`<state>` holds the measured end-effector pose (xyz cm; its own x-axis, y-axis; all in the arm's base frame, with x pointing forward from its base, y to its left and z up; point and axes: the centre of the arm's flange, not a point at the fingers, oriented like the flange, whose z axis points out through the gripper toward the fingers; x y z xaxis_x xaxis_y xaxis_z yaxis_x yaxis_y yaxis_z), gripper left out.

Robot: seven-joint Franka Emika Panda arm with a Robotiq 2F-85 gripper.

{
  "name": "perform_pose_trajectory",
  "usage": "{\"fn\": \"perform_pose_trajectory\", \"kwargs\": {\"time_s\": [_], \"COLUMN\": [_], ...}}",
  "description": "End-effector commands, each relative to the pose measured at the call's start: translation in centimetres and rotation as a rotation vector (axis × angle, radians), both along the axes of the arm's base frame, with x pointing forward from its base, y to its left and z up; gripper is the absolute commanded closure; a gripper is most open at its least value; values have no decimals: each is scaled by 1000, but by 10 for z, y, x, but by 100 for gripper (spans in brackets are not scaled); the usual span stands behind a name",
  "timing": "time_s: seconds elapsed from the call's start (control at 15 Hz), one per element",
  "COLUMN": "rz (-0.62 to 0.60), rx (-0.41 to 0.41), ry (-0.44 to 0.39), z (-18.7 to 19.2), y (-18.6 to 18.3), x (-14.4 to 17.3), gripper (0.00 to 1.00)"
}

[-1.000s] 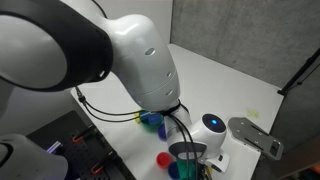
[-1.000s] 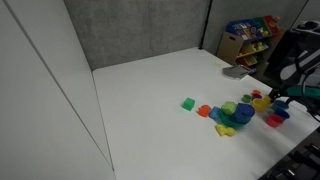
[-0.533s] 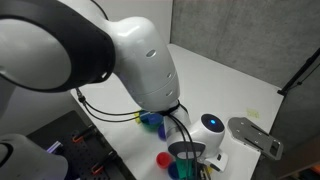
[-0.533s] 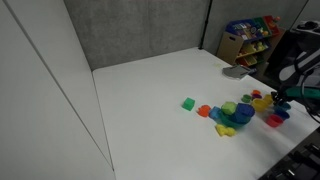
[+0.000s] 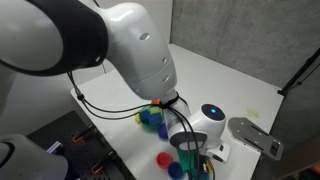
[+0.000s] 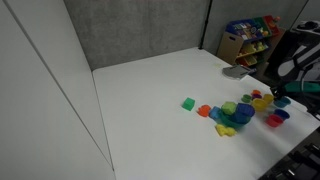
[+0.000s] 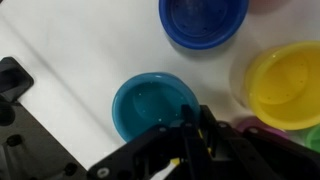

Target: Pick up the blue bowl and put it in the bigger yellow bowl

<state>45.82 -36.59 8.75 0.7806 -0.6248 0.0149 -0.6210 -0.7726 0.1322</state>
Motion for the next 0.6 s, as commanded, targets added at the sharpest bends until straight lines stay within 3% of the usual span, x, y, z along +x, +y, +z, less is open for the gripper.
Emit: {"fn": "perform_pose_trajectory", "kwargs": {"time_s": [0.0,0.53], "rz": [24,111], "rx": [-8,-6], "ry": [0,-20], "z": [37,51], "y": [24,76], "x": [11,36], "gripper": [95,96]}}
